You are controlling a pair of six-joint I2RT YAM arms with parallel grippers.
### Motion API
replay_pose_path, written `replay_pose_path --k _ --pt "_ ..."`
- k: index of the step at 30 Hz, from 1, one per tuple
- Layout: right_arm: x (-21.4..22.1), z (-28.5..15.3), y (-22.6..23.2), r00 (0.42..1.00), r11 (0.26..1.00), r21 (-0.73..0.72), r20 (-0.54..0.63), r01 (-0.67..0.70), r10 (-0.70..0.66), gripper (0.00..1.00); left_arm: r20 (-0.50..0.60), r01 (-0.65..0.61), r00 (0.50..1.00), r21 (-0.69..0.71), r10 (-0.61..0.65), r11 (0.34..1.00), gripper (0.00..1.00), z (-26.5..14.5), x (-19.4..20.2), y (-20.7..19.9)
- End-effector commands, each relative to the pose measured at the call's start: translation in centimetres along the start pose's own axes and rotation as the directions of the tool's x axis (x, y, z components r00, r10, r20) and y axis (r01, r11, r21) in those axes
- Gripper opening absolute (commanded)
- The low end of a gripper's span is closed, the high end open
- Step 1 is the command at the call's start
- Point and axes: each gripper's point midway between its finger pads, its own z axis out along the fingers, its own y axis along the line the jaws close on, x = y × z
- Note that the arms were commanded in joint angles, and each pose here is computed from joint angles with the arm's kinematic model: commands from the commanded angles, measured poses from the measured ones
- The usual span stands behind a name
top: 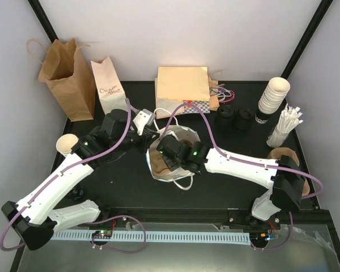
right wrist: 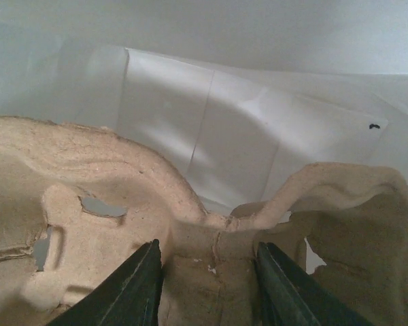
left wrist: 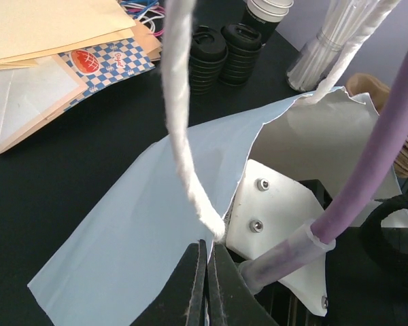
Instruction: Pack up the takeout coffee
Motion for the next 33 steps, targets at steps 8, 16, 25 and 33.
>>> replay_pose_path --k 8,16,25,33 --pt "1.4 1.1 -0.9 0.995 0.997 0.021 -0.064 -0.07 0.071 0.41 0.072 0.016 0.997 0.073 -0.021 0.997 0.02 -0.7 -2.0 -1.7" --pt "2.3 3.7 -1.5 0.996 0.993 0.096 -0.058 -0.066 0.072 0.41 0.078 0.034 0.996 0.119 -0.043 0.992 0.02 -0.8 -2.2 -2.5" --pt "2.9 6.1 -0.1 0.996 0.997 0.05 -0.05 -0.065 0.068 0.41 0.108 0.032 0.993 0.159 -0.049 0.987 0.02 -0.7 -2.5 -3.1" --pt "4.7 9.3 -0.3 0.99 0.993 0.076 -0.1 -0.088 0.096 0.41 0.142 0.032 0.988 0.208 -0.063 0.978 0.02 -1.8 -3.1 -4.1"
